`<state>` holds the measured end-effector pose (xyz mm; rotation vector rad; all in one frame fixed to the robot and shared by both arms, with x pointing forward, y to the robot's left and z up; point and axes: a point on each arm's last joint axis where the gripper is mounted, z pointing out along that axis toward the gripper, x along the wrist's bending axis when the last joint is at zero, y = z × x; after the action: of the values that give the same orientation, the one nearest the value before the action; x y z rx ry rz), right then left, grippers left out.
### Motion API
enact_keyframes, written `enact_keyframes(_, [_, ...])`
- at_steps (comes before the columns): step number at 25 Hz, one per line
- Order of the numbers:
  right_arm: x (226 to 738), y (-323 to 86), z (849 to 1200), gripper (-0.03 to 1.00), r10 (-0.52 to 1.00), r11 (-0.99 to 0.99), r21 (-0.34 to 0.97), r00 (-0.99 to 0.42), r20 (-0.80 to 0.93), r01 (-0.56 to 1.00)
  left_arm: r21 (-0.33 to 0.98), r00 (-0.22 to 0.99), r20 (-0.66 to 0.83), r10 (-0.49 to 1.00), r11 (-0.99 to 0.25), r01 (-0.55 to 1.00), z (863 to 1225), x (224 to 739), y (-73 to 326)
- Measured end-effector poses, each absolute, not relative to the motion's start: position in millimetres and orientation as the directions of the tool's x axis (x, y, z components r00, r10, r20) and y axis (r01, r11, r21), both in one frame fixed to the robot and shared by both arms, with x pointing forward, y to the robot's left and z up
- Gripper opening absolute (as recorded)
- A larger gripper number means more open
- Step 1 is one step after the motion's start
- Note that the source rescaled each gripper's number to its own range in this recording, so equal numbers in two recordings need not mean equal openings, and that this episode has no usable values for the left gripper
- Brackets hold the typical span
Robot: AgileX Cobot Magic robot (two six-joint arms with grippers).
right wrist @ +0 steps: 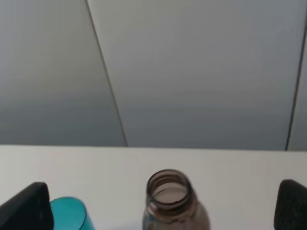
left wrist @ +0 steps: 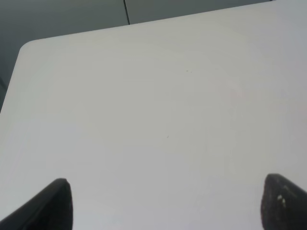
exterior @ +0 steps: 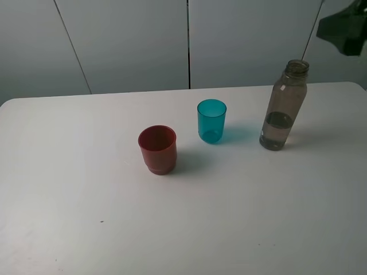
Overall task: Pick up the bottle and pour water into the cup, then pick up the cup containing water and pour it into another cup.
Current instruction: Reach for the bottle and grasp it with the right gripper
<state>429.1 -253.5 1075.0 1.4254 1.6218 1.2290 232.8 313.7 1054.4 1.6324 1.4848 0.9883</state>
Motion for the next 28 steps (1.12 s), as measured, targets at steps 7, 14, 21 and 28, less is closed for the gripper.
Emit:
enact_keyframes(7, [425.9, -240.9, 1021.5, 1.0, 0.968, -0.037, 0.962, -0.231, 0.101, 0.269, 0.886, 0.048, 0.076, 0.996, -0.09, 0.455, 1054.4, 232.8, 313.7])
enact_keyframes(14, [422.9, -242.6, 987.4, 1.0, 0.974, -0.043, 0.963, -0.204, 0.1, 0.265, 0.886, 0.048, 0.076, 0.996, -0.09, 0.455, 1054.4, 232.8, 313.7])
enact_keyframes(21, [432.1, -244.7, 947.4, 1.0, 0.983, -0.073, 0.959, -0.141, 0.115, 0.274, 0.886, 0.048, 0.076, 0.996, -0.09, 0.455, 1054.4, 232.8, 313.7])
enact_keyframes(28, [446.1, -243.4, 927.5, 1.0, 0.988, -0.071, 0.98, -0.119, 0.094, 0.186, 0.886, 0.046, 0.073, 0.996, -0.086, 0.455, 1054.4, 232.8, 313.7])
